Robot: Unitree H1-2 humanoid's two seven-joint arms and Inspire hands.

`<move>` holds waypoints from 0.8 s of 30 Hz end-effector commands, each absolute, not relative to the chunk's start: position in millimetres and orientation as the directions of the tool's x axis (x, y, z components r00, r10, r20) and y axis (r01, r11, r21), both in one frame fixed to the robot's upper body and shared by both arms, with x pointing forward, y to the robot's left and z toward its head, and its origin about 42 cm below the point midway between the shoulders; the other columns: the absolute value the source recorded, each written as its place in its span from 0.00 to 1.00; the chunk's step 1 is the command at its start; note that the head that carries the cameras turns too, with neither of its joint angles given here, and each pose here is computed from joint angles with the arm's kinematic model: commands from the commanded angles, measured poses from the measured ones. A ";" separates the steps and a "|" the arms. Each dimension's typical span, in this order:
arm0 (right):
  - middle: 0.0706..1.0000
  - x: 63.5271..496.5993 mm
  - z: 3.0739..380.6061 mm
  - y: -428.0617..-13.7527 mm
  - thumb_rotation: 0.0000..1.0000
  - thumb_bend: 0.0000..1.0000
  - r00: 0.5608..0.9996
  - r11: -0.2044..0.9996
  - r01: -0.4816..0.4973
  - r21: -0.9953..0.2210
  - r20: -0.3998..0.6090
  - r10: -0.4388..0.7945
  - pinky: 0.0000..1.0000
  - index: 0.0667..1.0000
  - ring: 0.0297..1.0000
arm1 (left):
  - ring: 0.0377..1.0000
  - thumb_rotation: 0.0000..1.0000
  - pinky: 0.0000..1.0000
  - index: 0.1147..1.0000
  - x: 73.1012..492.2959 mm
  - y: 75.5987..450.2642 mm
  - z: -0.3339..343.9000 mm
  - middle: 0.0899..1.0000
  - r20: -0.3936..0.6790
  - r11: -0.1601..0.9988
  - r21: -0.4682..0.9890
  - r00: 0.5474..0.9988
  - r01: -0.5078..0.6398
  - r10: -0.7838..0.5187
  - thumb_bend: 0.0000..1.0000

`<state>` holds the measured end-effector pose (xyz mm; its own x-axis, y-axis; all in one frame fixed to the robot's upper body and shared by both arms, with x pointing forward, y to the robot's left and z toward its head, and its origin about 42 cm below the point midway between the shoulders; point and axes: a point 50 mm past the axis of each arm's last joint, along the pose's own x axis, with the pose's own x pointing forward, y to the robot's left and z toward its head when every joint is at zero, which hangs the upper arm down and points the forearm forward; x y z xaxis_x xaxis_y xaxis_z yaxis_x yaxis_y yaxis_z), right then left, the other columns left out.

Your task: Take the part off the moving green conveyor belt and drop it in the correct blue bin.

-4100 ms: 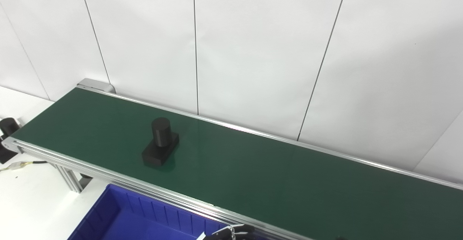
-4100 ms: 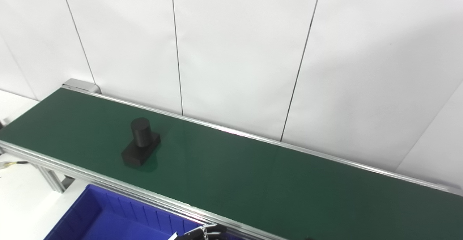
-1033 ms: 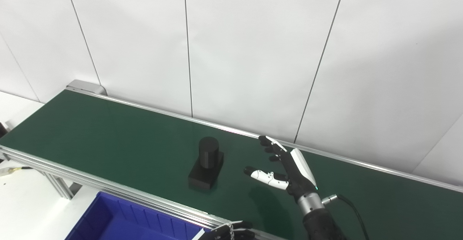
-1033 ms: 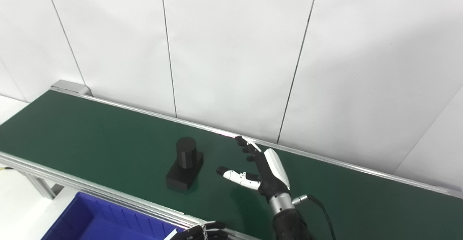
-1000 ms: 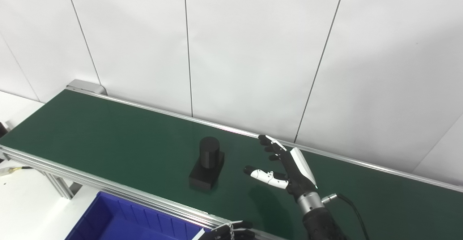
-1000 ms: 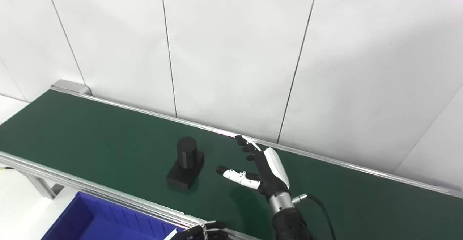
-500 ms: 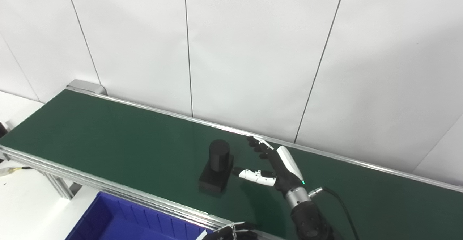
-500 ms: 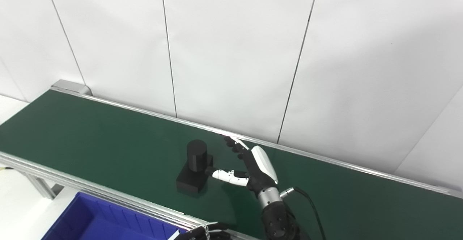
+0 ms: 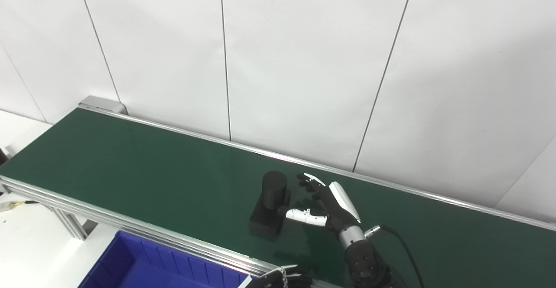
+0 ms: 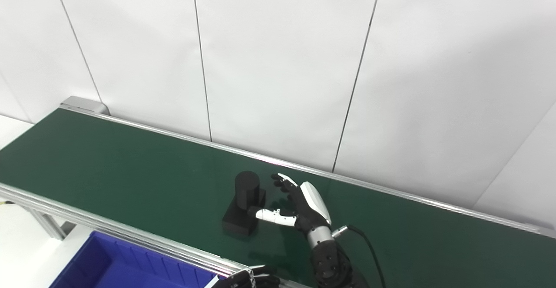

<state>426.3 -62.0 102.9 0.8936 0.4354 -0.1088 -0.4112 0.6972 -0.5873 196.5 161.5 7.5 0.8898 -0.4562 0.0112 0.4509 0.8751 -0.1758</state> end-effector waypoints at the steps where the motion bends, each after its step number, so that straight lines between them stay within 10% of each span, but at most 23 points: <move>1: 0.83 437.3 134.3 -42.2 0.50 0.82 0.877 0.717 -0.377 -0.586 0.024 0.480 0.79 0.86 0.85 | 0.76 0.31 0.77 0.78 203.1 156.0 17.9 0.75 0.072 0.872 -0.157 0.886 0.463 -0.458 1.00; 19: 0.82 437.8 132.0 -35.1 0.43 0.83 0.876 0.707 -0.372 -0.602 0.026 0.482 0.80 0.84 0.84 | 0.76 0.30 0.76 0.77 201.5 153.9 19.3 0.75 0.074 0.870 -0.160 0.885 0.466 -0.460 1.00; 24: 0.70 432.3 130.2 -35.4 0.11 0.73 0.900 0.746 -0.297 -0.596 0.088 0.428 0.69 0.74 0.72 | 0.76 0.30 0.76 0.77 200.2 154.0 19.9 0.75 0.077 0.870 -0.164 0.885 0.465 -0.459 1.00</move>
<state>428.0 -51.3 106.0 0.9077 0.4171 -0.0468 -0.3565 0.7072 -0.6106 195.9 159.0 8.4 0.8877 -0.4602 0.0115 0.4554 0.8743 -0.1680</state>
